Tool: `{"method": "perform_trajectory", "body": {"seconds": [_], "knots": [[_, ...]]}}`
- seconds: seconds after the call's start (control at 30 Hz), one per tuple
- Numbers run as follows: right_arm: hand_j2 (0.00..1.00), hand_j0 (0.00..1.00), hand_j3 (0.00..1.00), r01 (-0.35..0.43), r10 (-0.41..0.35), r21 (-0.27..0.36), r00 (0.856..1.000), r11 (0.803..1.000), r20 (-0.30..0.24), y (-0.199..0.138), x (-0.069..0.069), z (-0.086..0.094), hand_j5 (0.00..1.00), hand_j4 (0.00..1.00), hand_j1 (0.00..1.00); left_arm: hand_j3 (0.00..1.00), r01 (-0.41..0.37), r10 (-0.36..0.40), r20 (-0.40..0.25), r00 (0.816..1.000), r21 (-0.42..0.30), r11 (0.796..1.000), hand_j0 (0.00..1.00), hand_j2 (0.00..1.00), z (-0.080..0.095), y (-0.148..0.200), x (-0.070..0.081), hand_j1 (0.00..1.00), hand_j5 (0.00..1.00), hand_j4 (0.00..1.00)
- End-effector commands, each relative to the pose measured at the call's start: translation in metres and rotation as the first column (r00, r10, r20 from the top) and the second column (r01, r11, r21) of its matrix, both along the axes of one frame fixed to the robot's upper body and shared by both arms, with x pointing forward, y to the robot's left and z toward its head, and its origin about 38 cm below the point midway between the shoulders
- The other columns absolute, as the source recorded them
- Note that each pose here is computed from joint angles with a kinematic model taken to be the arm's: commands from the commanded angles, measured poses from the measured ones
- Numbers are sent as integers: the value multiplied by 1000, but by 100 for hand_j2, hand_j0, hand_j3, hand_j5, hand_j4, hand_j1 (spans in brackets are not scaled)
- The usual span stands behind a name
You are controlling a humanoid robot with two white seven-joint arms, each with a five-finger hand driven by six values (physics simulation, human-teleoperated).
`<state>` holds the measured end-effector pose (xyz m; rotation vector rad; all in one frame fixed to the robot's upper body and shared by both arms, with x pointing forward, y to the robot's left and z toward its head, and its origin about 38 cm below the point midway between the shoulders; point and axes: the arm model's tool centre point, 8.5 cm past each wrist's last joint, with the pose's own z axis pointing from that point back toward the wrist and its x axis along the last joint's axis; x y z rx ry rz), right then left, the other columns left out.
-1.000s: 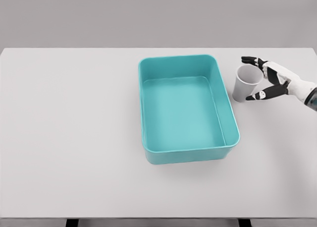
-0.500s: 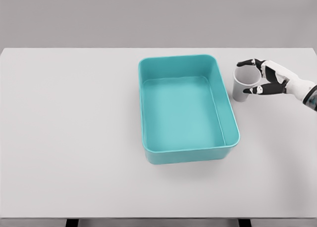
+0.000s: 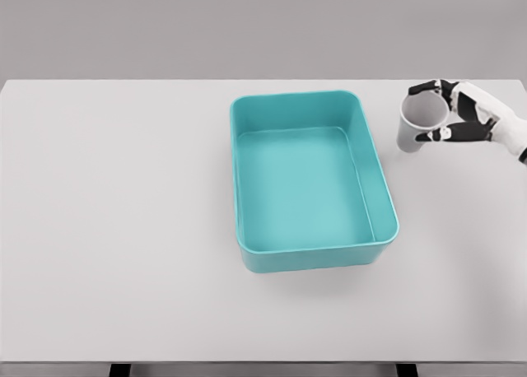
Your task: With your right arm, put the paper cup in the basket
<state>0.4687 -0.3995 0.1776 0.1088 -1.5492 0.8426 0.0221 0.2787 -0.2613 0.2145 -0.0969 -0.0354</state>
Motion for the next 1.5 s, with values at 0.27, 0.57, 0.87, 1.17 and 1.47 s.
{"method": "perform_trajectory", "body": {"seconds": [0.27, 0.57, 0.87, 1.17, 1.47], "knots": [[65, 65, 65, -55, 54, 2, 987, 998, 155, 11, -4, 56, 65, 65, 65, 100, 0, 0, 0, 1000, 0, 1000, 100, 100, 0, 0, 0, 100, 100, 100], [65, 65, 65, -227, 232, -52, 928, 973, 290, 68, -24, 102, 65, 65, 65, 100, 0, 0, -1, 1000, 0, 1000, 100, 100, 0, 0, 0, 100, 100, 100], [65, 65, 65, -365, 398, -162, 868, 917, 297, 126, -41, 99, 65, 65, 65, 100, 0, 0, 0, 1000, 0, 1000, 100, 100, 0, 0, 0, 100, 100, 100], [65, 65, 65, -420, 545, -424, 805, 802, 234, 179, -56, 62, 65, 65, 65, 100, 0, 0, 0, 1000, 0, 1000, 100, 100, 0, 0, 0, 100, 100, 100], [65, 65, 65, -356, 583, -626, 788, 694, 198, 203, -50, 42, 65, 65, 65, 100, 0, 0, 0, 1000, 0, 1000, 100, 100, 0, 0, 0, 100, 100, 100]]}}
